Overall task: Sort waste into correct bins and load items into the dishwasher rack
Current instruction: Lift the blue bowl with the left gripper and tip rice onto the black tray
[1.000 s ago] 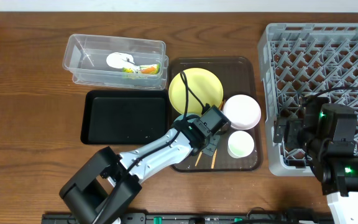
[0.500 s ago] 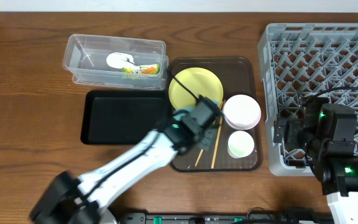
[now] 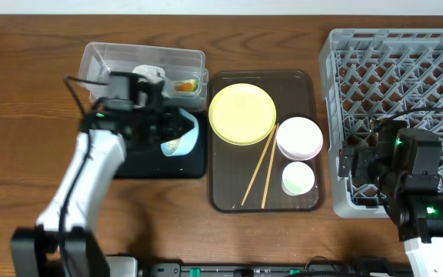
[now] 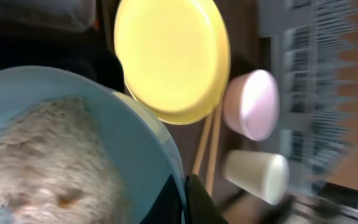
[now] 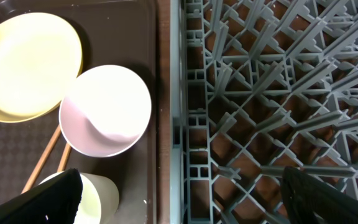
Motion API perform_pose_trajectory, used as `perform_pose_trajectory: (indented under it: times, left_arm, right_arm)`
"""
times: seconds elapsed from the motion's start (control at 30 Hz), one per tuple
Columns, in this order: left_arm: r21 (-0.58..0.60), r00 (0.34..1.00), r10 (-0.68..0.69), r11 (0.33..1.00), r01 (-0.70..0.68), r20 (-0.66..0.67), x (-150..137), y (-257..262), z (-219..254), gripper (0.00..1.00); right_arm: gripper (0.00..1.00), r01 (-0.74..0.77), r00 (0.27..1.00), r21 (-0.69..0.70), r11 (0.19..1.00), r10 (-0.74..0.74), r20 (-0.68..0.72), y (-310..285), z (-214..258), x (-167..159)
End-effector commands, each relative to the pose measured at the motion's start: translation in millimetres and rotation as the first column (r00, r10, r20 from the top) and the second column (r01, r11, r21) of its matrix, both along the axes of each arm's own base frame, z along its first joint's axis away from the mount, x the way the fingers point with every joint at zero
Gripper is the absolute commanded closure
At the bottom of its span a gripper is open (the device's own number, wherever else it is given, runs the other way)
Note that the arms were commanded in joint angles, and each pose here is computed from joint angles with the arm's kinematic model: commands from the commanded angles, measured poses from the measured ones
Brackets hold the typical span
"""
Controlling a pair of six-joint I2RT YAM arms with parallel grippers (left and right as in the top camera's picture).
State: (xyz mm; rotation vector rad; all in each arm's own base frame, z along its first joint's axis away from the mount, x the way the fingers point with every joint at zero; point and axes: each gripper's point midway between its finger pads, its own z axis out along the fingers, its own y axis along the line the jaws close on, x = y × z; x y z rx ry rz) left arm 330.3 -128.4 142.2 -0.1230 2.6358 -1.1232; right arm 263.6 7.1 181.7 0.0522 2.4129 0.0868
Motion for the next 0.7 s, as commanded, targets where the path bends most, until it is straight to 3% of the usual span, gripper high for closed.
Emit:
perform_pose_trajectory:
  times: [0.0, 0.23, 0.4, 0.53, 0.67]
  left_arm:
    - [-0.341, 0.995, -0.088, 0.938, 0.065, -0.052, -10, -2, 9, 0.94]
    - [-0.627, 0.983, -0.042, 0.775, -0.08, -0.177, 5, 29, 1, 0.94]
    - [-0.678, 0.981, -0.014, 0.725, -0.124, -0.194, 10, 43, 5, 0.94]
    - [-0.681, 0.949, 0.005, 0.695, -0.231, -0.316, 11, 50, 5, 0.94]
    - [-0.66, 0.867, 0.006, 0.645, -0.385, -0.499, 13, 56, 5, 0.94]
  right_arm:
    - [0.01, -0.02, 1.0, -0.001, 1.0, 0.02, 0.019, 4, 8, 2]
    - [0.01, -0.02, 1.0, -0.001, 1.0, 0.02, 0.018, 4, 8, 2]
    - [0.01, -0.02, 1.0, -0.001, 1.0, 0.02, 0.018, 4, 8, 2]
    - [0.01, -0.02, 1.0, -0.001, 1.0, 0.02, 0.018, 4, 8, 2]
    - [0.01, -0.02, 1.0, -0.001, 1.0, 0.02, 0.017, 4, 7, 2]
